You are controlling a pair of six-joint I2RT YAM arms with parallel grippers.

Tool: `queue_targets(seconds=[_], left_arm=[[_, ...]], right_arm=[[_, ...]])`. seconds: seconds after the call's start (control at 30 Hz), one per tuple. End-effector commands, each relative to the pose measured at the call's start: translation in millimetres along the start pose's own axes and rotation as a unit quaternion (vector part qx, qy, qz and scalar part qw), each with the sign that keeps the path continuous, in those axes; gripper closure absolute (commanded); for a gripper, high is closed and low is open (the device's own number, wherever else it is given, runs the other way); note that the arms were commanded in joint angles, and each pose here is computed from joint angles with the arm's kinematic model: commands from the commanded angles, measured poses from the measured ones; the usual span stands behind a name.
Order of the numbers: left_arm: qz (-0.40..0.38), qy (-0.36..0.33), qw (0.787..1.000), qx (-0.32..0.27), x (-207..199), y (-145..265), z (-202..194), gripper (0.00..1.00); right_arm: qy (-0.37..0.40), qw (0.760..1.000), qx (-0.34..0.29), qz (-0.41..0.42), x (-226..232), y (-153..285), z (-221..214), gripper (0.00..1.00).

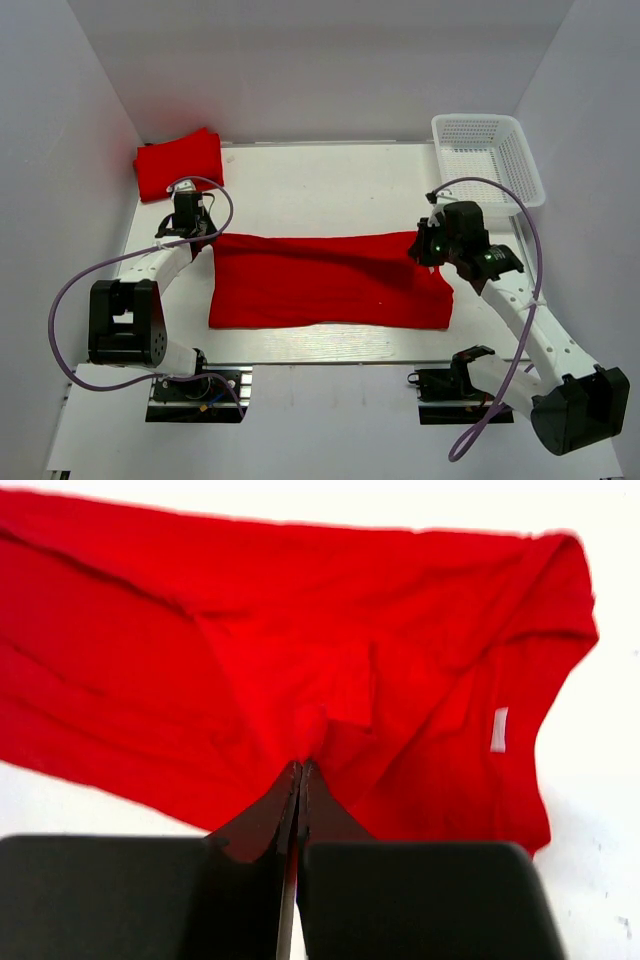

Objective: Fold and stack the t-shirts
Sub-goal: Fold the other side of the tshirt into a rectangle

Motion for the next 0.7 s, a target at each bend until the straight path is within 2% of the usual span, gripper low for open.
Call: queue_targets(seconds=[0.0, 0.4, 0.67], left_arm=[[0.007, 0.008, 0.999, -0.031, 1.1, 8.4, 11.7, 1.0], [-0.004, 0.012, 1.0, -0.024, -0.3, 7.4, 4.5, 1.0], [-0.004, 0.017, 1.0, -0.024, 2.0, 11.5, -0.8, 1.0]], right_arm=[[0.009, 1.0, 0.025, 0.01, 2.6, 13.4, -11.0, 1.0], [0.026, 0.998, 0.051, 0.002, 1.8, 34.6, -16.9, 1.0], [0.02, 0.995, 0.082, 0.046, 10.6, 31.6, -30.3, 1.0]])
Point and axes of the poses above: each gripper's point midway between its finger pads, its own y axis back along the fingers, its own x axis along the line the jaws close on, z = x × y, the point moved 5 cm from there along y, back along the fingers, and after that the axes turned 5 degrees about -y, right-handed, at the moved point
